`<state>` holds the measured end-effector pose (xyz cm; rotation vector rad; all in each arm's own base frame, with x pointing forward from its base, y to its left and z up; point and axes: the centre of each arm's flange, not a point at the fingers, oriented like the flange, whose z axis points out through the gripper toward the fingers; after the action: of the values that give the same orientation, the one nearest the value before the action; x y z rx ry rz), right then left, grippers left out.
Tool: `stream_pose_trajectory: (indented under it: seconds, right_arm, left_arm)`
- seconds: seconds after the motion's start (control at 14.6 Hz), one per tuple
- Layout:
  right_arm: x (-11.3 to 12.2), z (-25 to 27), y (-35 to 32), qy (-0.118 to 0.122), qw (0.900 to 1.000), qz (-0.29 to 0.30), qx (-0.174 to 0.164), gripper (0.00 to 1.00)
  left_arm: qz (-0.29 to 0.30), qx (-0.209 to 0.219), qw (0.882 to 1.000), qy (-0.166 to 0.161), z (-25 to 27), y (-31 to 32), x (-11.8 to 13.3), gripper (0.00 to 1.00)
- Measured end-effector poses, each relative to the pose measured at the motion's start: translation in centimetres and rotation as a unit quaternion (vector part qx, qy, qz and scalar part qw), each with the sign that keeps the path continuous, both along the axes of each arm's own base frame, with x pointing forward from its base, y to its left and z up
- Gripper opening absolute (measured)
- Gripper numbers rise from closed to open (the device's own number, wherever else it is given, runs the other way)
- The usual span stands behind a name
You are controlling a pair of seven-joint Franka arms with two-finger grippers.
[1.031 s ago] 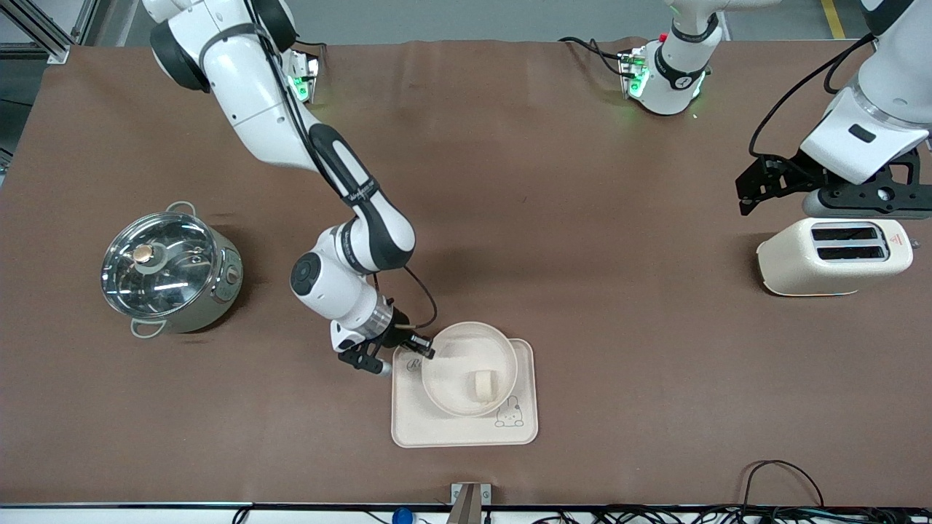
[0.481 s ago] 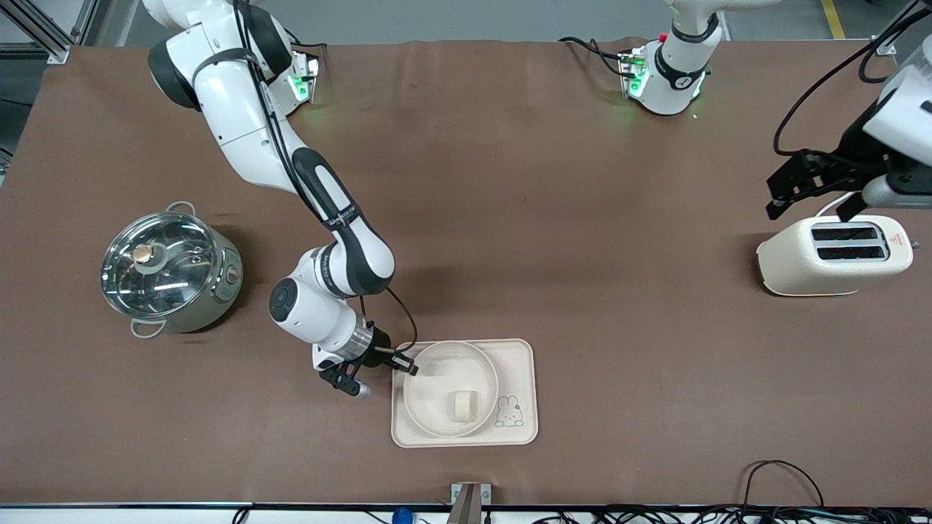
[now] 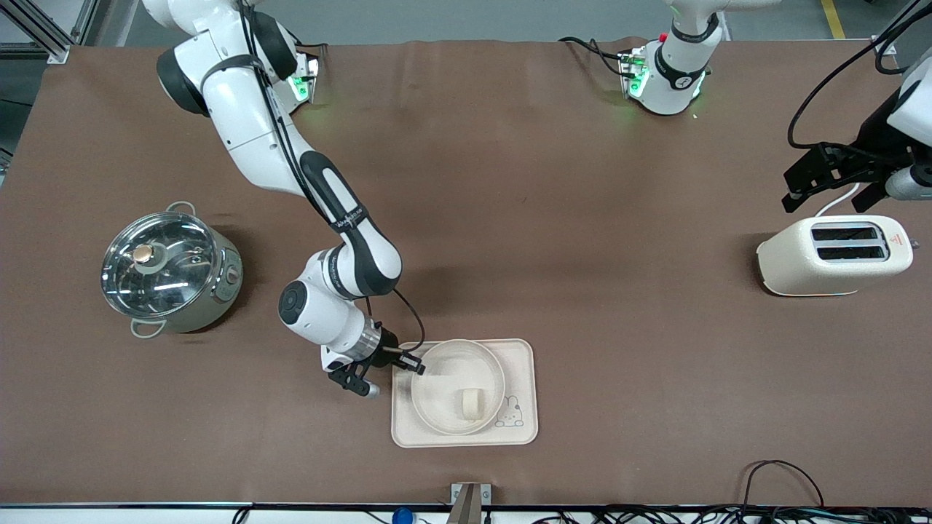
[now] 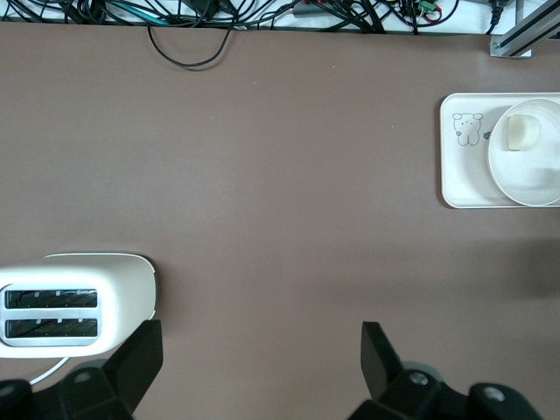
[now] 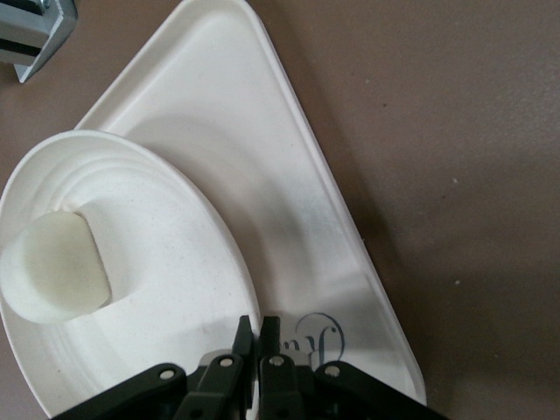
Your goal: Place bun in plate and plate on tray
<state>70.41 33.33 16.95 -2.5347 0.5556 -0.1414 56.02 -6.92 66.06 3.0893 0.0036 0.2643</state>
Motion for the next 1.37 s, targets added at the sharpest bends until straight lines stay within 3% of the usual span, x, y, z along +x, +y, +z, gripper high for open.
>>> stream_pose_trajectory:
  seconds: [0.21, 0.27, 0.62, 0.82, 0.89, 1.17, 1.37]
  right_arm:
    - [0.1, 0.2, 0.0, -0.002, 1.0, -0.001, 0.001, 0.08]
    - [0.2, 0.2, 0.0, -0.003, 1.0, -0.002, 0.002, 0.13]
    - [1.1, 1.9, -0.9, -0.009, 1.0, -0.006, 0.006, 0.64]
    - [1.2, 4.0, -2.5, 0.02, 1.0, 0.003, 0.011, 0.95]
    - [1.0, 5.6, -3.0, 0.025, 1.0, 0.01, 0.012, 1.0]
    - [-1.3, 14.1, -8.1, 0.02, 0.998, 0.068, 0.004, 1.0]
    - [-3.3, 17.2, -16.9, 0.034, 0.992, 0.115, -0.038, 1.0]
  left_arm:
    - [0.0, 0.0, 1.0, 0.002, -0.1, 0.0, 0.0, 1.0]
    - [0.0, 0.0, 1.0, 0.003, -0.2, 0.0, 0.1, 1.0]
    - [0.001, 0.0, 1.0, 0.006, -0.3, 0.1, 0.0, 1.0]
    - [0.0, 0.0, 1.0, 0.006, -0.3, -0.1, 0.0, 1.0]
    - [0.0, 0.0, 1.0, 0.005, -0.2, 0.0, 0.0, 1.0]
    - [0.0, 0.0, 1.0, 0.003, 0.0, 0.0, 0.0, 1.0]
    - [0.0, 0.0, 1.0, 0.003, 0.0, 0.0, 0.0, 1.0]
